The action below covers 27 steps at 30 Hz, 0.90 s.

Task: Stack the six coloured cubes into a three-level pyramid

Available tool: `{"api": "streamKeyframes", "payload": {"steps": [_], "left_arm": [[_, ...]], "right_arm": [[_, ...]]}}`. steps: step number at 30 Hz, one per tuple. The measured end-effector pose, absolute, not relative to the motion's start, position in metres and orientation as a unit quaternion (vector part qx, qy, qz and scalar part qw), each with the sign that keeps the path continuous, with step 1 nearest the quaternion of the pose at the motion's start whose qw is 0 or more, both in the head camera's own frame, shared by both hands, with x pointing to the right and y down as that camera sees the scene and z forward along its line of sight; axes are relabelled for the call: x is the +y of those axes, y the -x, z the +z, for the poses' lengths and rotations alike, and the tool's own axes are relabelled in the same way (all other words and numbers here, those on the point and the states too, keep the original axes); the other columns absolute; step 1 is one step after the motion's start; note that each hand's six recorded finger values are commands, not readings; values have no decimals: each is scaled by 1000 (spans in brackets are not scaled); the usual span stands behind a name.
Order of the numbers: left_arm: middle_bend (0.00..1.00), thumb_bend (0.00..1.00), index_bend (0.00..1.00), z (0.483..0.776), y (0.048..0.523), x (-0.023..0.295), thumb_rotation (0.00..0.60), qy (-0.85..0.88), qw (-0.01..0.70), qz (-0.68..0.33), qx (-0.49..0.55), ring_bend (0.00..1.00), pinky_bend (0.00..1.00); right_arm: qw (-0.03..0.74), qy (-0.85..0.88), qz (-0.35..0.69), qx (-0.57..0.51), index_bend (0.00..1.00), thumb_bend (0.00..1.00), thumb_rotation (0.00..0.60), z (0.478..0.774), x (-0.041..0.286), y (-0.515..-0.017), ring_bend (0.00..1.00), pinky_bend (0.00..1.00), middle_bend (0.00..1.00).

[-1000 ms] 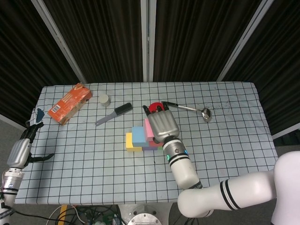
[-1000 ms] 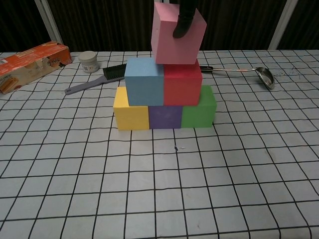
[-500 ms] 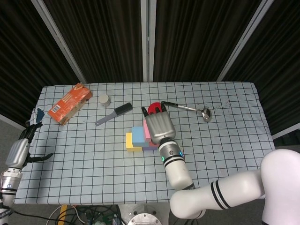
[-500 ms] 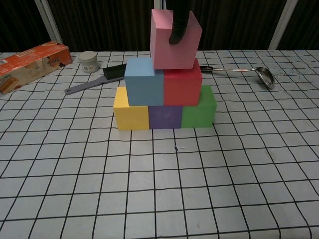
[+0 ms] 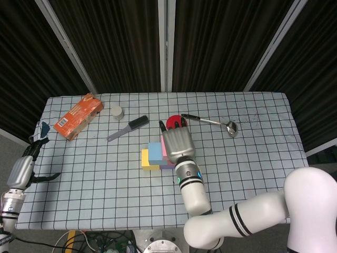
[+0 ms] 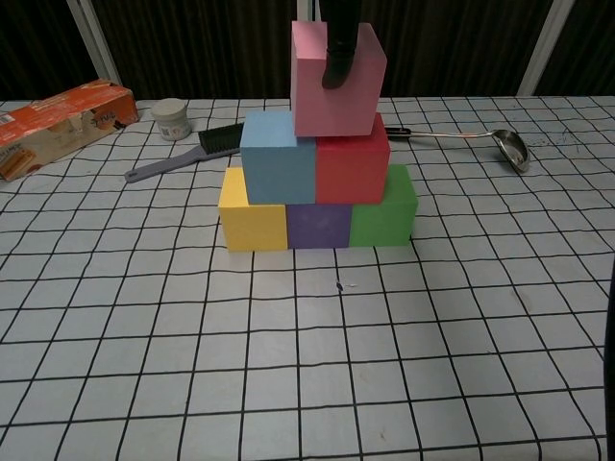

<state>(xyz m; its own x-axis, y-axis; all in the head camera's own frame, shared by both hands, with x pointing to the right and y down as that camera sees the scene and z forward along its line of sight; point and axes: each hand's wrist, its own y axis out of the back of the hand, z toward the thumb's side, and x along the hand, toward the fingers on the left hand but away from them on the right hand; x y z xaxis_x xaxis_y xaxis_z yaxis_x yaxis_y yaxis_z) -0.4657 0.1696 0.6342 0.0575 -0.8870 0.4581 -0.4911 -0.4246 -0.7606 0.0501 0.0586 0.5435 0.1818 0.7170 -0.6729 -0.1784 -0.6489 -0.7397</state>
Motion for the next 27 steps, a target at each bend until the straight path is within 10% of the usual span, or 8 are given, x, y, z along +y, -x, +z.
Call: {"api": "streamKeyframes", "payload": {"steps": [27], "left_arm": [[88, 61, 48, 636, 470, 172, 600, 698, 200, -476, 496, 0, 66]], "right_arm": [[363, 659, 628, -198, 0, 148, 600, 547, 62, -36, 136, 0, 568]]}}
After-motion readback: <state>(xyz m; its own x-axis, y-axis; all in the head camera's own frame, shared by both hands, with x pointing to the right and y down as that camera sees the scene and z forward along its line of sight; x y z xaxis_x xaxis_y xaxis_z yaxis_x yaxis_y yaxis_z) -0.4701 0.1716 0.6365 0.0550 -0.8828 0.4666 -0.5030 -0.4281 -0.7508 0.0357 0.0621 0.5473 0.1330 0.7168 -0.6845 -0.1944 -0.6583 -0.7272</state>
